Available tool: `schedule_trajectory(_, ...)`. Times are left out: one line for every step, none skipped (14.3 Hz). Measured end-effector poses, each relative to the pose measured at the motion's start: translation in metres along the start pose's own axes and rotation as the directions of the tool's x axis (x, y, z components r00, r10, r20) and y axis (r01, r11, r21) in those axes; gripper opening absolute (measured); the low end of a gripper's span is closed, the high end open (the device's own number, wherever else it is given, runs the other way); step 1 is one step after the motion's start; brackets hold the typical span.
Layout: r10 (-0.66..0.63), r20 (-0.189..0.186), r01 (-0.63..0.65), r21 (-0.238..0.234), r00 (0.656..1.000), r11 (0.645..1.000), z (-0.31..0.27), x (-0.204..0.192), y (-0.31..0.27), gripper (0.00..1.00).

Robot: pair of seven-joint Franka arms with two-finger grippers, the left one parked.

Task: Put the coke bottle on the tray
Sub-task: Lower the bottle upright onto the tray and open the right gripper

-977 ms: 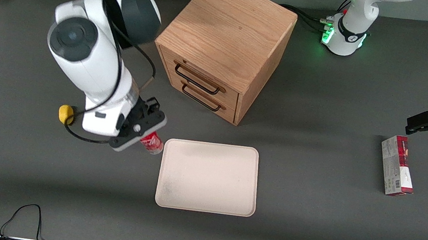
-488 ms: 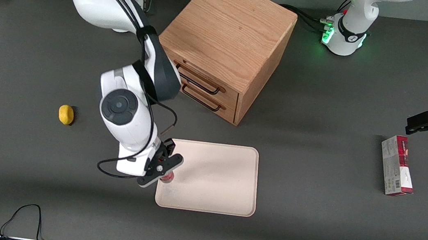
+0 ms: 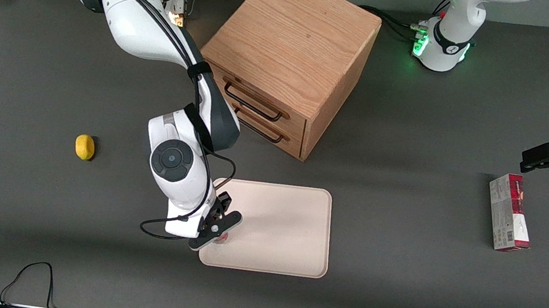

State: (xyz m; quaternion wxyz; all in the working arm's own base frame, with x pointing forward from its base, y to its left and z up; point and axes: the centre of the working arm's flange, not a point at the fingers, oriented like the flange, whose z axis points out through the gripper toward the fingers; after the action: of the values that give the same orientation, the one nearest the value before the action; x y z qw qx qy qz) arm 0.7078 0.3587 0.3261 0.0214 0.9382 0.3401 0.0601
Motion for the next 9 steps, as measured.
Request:
schedule_trajectory(0.0,0.002,0.0,0.0,1.0,1.0,0.002,-0.0002,-0.0002,0.32)
schedule_trajectory(0.0,0.004,0.0,0.001,1.0,1.0,0.0031,-0.0003,-0.0003,0.32)
schedule_trajectory(0.0,0.006,0.0,0.001,1.0,1.0,0.0044,-0.0005,-0.0004,0.32)
schedule_trajectory(-0.001,0.008,0.001,0.001,1.0,1.0,0.0067,-0.0007,-0.0006,0.32)
schedule_trajectory(-0.001,0.007,0.001,0.001,1.0,1.0,0.0064,-0.0003,-0.0006,0.32)
schedule_trajectory(-0.001,0.007,0.001,0.001,1.0,1.0,0.0065,-0.0003,-0.0006,0.32)
schedule_trajectory(0.0,0.007,0.0,0.001,1.0,1.0,0.0066,-0.0003,-0.0007,0.37)
schedule_trajectory(0.0,0.007,0.0,0.001,1.0,1.0,0.0071,-0.0004,-0.0005,0.45)
schedule_trajectory(0.001,0.007,-0.001,0.001,1.0,1.0,0.0072,-0.0004,-0.0002,0.54)
